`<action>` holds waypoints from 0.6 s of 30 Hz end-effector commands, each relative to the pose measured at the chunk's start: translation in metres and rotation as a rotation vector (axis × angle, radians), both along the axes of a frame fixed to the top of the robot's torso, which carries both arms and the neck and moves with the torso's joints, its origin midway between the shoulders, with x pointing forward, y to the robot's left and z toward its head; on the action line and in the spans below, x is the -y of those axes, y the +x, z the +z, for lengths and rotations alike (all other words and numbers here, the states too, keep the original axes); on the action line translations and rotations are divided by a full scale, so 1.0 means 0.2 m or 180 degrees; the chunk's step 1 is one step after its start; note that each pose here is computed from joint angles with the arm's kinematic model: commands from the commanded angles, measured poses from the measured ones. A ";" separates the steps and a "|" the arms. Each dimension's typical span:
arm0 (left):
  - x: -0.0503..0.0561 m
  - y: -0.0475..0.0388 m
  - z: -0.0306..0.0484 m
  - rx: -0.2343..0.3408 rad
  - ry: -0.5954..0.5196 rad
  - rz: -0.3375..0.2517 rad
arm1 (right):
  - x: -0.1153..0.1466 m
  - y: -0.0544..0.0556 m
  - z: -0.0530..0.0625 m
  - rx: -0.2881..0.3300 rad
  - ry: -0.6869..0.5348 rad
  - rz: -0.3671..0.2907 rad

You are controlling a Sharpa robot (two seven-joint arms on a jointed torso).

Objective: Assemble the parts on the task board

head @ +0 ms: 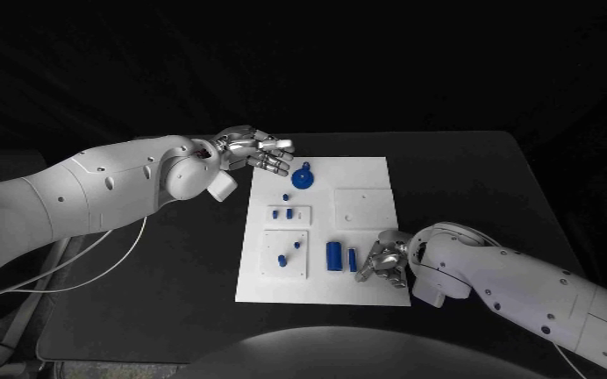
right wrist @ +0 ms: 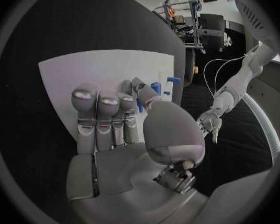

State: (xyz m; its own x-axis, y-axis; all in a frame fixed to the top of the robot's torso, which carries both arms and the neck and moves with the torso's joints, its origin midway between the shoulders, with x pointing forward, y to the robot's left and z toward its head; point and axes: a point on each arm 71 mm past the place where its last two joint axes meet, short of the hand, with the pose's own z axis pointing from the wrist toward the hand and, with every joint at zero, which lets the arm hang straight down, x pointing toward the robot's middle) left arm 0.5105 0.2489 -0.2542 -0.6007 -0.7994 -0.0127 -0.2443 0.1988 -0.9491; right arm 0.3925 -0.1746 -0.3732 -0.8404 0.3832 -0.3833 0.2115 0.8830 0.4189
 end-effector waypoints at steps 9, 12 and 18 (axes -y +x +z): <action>0.01 -0.004 -0.005 0.0021 0.0065 -0.0116 | 0.03 -0.04 -0.05 -0.0224 -0.0002 0.0039; 0.01 -0.003 -0.005 0.0022 0.0071 -0.0117 | 0.03 -0.04 -0.04 -0.0193 0.0029 0.0003; 0.01 -0.003 -0.005 0.0023 0.0076 -0.0116 | 0.04 -0.03 -0.03 -0.0116 0.0117 -0.0108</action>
